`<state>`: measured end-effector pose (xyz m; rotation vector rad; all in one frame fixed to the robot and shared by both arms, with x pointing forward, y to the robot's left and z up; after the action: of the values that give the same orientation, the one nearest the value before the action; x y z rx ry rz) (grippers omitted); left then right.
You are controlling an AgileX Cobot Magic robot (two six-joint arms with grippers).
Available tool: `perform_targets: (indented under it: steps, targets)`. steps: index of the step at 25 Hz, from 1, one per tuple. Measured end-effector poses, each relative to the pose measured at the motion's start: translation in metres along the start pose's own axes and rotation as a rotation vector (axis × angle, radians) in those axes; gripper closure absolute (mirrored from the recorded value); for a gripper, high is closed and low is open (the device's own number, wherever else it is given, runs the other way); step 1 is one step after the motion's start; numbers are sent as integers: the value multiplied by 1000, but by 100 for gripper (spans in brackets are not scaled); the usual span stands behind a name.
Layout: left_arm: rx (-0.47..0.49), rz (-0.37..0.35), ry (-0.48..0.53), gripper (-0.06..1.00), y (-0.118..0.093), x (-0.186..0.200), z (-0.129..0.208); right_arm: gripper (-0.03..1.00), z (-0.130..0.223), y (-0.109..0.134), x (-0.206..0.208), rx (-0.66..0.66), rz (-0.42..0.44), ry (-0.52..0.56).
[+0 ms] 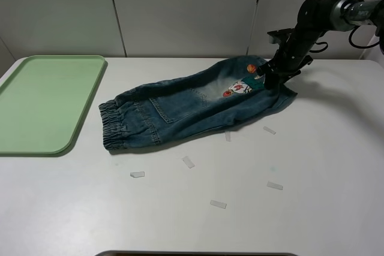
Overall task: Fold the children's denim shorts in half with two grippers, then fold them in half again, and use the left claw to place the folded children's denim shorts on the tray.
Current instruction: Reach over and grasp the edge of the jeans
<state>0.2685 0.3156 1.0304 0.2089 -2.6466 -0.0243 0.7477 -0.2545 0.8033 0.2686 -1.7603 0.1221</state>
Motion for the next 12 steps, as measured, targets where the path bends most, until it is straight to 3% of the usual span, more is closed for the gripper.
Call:
perform_targets:
  steps: [6, 12]
  targets:
    - [0, 0, 0, -4, 0, 0, 0, 91, 0, 4, -2, -24, -33, 7]
    - [0, 0, 0, -4, 0, 0, 0, 91, 0, 5, -1, -27, -37, 7]
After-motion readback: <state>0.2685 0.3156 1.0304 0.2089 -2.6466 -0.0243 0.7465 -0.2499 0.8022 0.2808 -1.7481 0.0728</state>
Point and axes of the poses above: a point on each arm's last joint axis where the gripper is mounted, x pointing back along that axis away from the gripper, y along the wrist's bending axis when the last joint is at zero, z = x × y, the point moved 4 cm from there along -x, pointing out along that axis toward the gripper, and after that the axes turned 8 degrees about -x, right-handed, at the moved point
